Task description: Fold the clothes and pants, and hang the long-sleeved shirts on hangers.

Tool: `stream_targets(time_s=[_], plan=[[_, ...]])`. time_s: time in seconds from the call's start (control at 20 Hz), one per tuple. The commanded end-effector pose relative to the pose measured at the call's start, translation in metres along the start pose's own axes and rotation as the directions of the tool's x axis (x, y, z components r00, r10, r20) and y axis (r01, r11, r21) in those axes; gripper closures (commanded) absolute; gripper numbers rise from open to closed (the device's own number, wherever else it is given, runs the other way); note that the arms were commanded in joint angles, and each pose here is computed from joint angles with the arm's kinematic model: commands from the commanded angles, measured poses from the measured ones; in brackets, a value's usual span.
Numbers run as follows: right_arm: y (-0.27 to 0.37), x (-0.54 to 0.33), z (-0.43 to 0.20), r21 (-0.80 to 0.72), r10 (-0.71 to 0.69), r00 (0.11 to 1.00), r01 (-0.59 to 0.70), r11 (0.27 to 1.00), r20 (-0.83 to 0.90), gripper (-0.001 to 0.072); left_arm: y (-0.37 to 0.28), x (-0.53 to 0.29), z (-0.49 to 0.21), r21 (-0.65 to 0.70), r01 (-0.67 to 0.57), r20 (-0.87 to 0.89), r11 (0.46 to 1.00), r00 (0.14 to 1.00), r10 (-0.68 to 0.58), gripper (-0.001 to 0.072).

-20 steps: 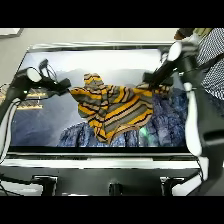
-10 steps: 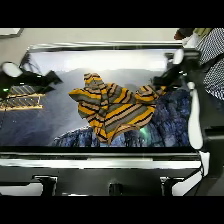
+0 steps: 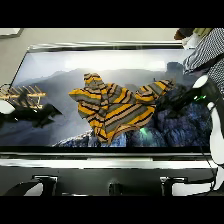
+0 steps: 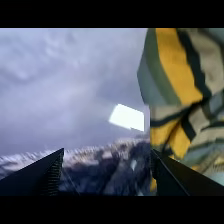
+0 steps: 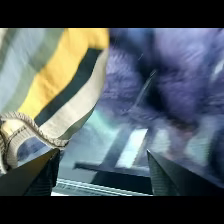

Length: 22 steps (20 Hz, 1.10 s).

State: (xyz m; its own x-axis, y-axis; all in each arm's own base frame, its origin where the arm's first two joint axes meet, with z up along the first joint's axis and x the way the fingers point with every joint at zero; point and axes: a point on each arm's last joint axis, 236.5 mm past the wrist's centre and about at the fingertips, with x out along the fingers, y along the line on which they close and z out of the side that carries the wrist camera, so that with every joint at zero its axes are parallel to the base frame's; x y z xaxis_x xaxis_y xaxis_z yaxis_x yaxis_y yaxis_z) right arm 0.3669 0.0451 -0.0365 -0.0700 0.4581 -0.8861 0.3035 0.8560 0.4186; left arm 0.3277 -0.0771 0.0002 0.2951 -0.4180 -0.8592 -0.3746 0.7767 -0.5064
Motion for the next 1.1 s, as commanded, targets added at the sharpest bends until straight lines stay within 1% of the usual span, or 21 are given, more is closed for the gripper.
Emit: stream_targets(time_s=[0.0,0.2,0.3,0.35,0.4,0.45,0.5,0.55,0.65,0.75,0.85,1.05], plan=[[0.014,0.062,-0.02,0.02,0.052,0.999,-0.051,0.998,-0.009,0.0069,-0.004,0.036,-0.06,0.007,0.032,-0.105,0.999,0.994,-0.031,0.0081],[0.042,0.097,-0.023,-0.06,0.033,0.999,-0.032,0.998,0.017,0.0065,-0.029,0.05,-0.081,0.106,0.056,-0.118,0.993,0.992,-0.043,0.0081],[0.051,0.106,-0.026,-0.076,0.029,0.999,-0.028,0.997,0.016,0.009,-0.036,0.054,-0.095,0.146,0.061,-0.146,0.987,0.989,-0.039,0.008],[0.052,0.107,-0.026,-0.071,0.028,0.999,-0.027,0.997,0.017,0.0141,-0.039,0.057,-0.101,0.163,0.062,-0.162,0.985,0.986,-0.035,0.008],[0.053,0.107,-0.027,-0.074,0.028,0.999,-0.027,0.997,0.016,0.0288,-0.041,0.06,-0.107,0.177,0.062,-0.175,0.982,0.984,-0.031,0.008],[0.053,0.106,-0.028,-0.075,0.026,1.0,-0.026,0.997,0.011,0.0482,-0.044,0.065,-0.111,0.184,0.067,-0.183,0.981,0.983,-0.033,0.0079],[0.054,0.105,-0.03,-0.077,0.027,1.0,-0.026,0.997,0.005,0.063,-0.05,0.07,-0.115,0.176,0.082,-0.19,0.981,0.981,-0.048,0.0079],[0.055,0.101,-0.033,-0.082,0.029,1.0,-0.029,0.996,0.0,0.0656,-0.059,0.076,-0.118,0.15,0.106,-0.196,0.983,0.978,-0.076,0.0077],[0.059,0.091,-0.04,-0.085,0.029,1.0,-0.029,0.996,-0.006,0.0683,-0.076,0.092,-0.123,0.082,0.151,-0.205,0.985,0.97,-0.131,0.0074],[0.064,0.079,-0.047,-0.101,0.034,0.999,-0.034,0.994,-0.003,0.0686,-0.086,0.11,-0.132,0.025,0.171,-0.224,0.985,0.961,-0.161,0.0074],[0.065,0.069,-0.051,-0.1,0.026,1.0,-0.025,0.995,0.007,0.0685,-0.09,0.127,-0.145,0.009,0.178,-0.26,0.984,0.951,-0.169,0.0074],[0.068,0.06,-0.059,-0.105,0.026,1.0,-0.025,0.994,0.002,0.0685,-0.085,0.143,-0.162,-0.006,0.148,-0.305,0.989,0.942,-0.142,0.0075]])
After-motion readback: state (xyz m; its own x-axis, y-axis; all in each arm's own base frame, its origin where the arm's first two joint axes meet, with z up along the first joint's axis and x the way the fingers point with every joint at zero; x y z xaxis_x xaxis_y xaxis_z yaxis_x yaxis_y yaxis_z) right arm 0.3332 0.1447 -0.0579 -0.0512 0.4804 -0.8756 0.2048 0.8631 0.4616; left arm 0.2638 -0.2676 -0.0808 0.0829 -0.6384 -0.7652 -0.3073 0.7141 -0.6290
